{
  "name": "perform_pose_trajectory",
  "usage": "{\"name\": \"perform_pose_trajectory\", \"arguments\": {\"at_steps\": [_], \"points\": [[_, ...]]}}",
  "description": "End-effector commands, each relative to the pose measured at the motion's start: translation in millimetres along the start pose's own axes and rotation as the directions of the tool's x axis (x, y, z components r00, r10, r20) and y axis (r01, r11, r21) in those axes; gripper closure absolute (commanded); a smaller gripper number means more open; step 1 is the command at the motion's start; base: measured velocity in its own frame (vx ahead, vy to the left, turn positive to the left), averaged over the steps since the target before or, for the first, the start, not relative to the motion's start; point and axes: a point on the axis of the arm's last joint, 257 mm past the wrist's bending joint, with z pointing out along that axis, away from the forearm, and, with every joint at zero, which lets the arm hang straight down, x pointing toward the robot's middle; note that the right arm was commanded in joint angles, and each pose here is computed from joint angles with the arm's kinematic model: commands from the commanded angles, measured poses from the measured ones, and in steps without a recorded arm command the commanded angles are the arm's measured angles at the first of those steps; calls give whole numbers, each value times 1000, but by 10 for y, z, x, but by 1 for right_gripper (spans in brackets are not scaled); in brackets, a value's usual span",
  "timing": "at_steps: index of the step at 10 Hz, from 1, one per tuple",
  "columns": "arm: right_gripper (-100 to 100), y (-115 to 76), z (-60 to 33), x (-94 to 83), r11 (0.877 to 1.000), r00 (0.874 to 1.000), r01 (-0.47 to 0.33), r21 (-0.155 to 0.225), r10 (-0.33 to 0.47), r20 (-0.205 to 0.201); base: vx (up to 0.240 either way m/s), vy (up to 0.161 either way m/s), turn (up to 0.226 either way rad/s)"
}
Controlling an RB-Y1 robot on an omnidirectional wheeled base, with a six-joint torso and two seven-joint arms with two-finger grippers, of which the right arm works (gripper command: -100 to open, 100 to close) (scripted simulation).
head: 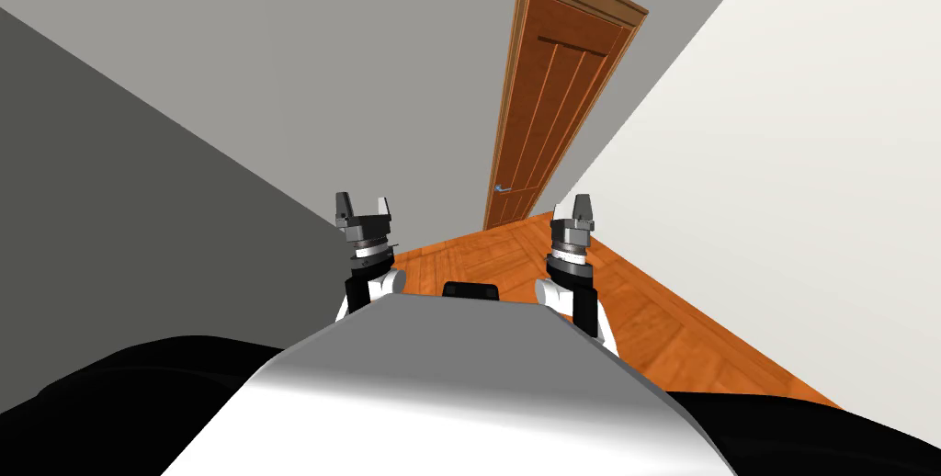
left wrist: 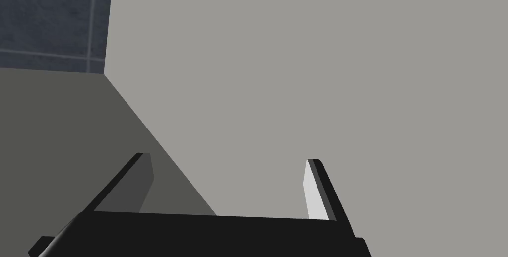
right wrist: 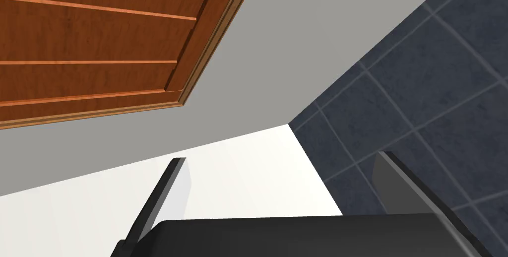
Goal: Pull the door open
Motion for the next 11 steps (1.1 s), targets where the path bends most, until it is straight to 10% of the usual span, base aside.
{"name": "perform_pose_trajectory", "arguments": {"at_steps": [1,11], "points": [[-100,-139,-25,51,1000,1000,-20,18,20,-9,58,-114,150],[-100,-981,-238,350,982,990,-127,137,134,-45,89,-52,90]]}}
